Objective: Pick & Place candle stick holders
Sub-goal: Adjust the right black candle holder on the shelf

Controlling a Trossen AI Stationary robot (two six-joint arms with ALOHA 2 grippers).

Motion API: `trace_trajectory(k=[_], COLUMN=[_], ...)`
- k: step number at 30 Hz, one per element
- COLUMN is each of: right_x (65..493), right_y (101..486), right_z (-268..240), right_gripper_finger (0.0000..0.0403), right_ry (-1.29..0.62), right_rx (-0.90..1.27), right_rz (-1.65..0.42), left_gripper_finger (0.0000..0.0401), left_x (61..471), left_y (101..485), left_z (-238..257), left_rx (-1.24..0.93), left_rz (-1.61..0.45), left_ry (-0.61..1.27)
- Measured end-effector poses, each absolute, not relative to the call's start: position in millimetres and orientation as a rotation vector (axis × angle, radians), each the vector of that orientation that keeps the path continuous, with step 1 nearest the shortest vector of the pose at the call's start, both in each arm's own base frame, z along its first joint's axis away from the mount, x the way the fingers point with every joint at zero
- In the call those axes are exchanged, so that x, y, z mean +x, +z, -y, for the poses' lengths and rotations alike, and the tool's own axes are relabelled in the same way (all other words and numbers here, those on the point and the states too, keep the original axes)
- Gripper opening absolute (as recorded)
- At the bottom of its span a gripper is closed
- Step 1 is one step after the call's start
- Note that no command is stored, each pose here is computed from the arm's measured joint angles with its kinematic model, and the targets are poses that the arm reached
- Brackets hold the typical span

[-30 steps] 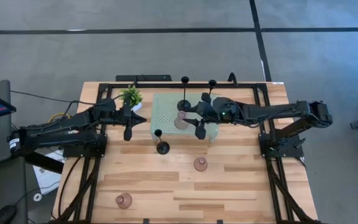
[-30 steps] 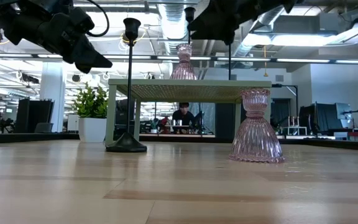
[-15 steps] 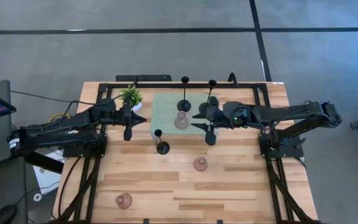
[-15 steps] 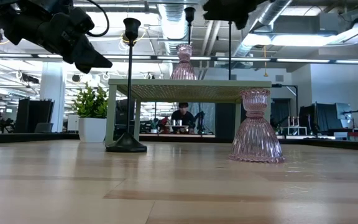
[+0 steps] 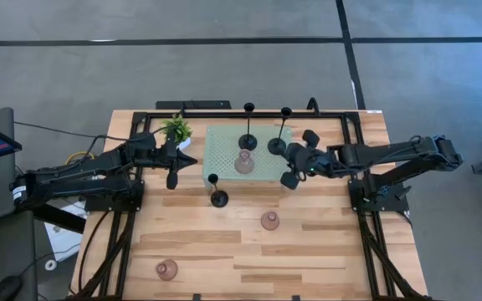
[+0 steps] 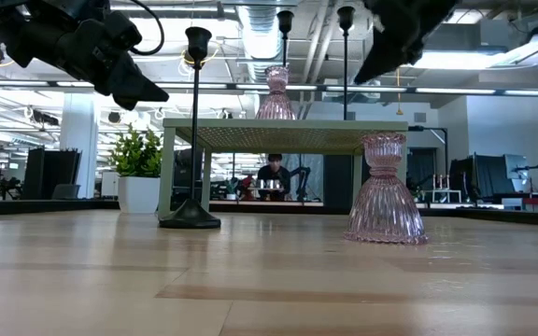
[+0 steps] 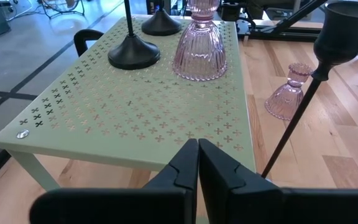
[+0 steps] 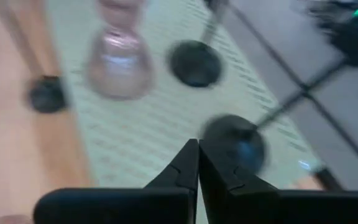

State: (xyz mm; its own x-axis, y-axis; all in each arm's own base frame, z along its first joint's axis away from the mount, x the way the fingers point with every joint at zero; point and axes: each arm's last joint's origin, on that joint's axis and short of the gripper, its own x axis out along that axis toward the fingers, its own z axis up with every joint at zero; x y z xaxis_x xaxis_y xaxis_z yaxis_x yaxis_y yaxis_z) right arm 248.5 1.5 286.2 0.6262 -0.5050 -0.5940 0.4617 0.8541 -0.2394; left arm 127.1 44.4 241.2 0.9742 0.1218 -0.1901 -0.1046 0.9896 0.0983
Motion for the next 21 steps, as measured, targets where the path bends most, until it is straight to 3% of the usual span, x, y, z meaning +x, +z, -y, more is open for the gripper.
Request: trace_trajectory(k=[21], right_x=[271], right_y=[256], right_z=[37], right_gripper_finger=[0.0], right_ry=[-0.688], right_rx=[-0.099], right_rz=[-0.818], left_gripper_finger=[0.0012], left_x=[127], left_y=[241], left_z=[-44], left_rx=[0.088], left_rz=[-0.197], left_ry=[0.114])
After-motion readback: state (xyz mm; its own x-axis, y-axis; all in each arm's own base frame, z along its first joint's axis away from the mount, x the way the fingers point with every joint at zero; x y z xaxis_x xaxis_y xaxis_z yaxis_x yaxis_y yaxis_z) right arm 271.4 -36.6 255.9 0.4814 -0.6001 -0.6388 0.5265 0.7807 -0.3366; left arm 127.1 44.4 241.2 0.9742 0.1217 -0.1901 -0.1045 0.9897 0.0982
